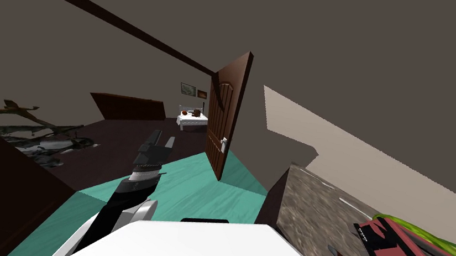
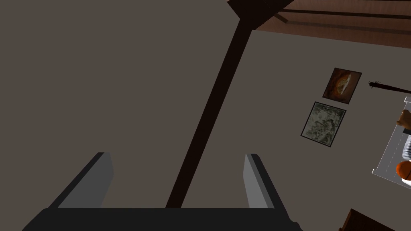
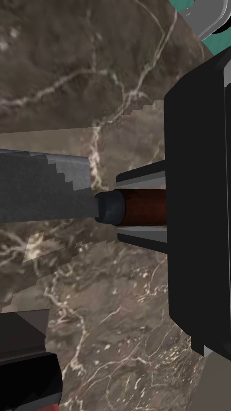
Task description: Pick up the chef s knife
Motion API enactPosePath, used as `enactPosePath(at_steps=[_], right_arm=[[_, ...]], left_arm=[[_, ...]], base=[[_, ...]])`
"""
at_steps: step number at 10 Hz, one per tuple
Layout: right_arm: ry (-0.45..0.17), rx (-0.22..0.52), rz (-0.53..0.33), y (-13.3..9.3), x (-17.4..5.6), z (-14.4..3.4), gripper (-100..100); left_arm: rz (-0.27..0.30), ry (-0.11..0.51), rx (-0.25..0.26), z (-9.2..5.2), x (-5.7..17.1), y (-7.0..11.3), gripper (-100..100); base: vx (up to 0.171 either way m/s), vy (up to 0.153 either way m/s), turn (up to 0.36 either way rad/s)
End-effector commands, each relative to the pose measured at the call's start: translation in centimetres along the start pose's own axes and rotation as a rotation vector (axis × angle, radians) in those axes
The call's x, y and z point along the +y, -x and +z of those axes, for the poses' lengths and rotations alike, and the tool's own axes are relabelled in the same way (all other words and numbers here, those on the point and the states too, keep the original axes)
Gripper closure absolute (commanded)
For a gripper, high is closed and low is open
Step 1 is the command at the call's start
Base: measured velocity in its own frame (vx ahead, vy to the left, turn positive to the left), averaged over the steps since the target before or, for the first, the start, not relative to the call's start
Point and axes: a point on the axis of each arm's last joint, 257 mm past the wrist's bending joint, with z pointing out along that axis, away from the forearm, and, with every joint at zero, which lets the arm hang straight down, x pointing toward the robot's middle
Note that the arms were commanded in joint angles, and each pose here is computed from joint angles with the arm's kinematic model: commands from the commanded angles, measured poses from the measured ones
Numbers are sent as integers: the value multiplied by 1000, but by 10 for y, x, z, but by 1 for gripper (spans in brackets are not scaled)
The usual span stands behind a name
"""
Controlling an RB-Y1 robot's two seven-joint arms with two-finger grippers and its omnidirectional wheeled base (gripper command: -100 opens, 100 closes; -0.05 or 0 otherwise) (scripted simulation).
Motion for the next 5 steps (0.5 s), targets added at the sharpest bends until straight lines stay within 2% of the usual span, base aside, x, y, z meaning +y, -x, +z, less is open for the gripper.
enactPosePath(at_steps=[1, 2, 4, 5], right_arm=[[0, 0, 0, 0, 0, 0, 0], [3, -2, -13, 5, -13, -9, 100], [2, -2, -16, 5, -14, -11, 100], [3, -2, -16, 6, -15, -11, 0]], left_arm=[[0, 0, 0, 0, 0, 0, 0], [0, 0, 0, 0, 0, 0, 0], [0, 0, 0, 0, 0, 0, 0], [0, 0, 0, 0, 0, 0, 0]], base=[[0, 0, 0], [-9, 19, -110], [-12, 22, -56], [0, 0, 0]])
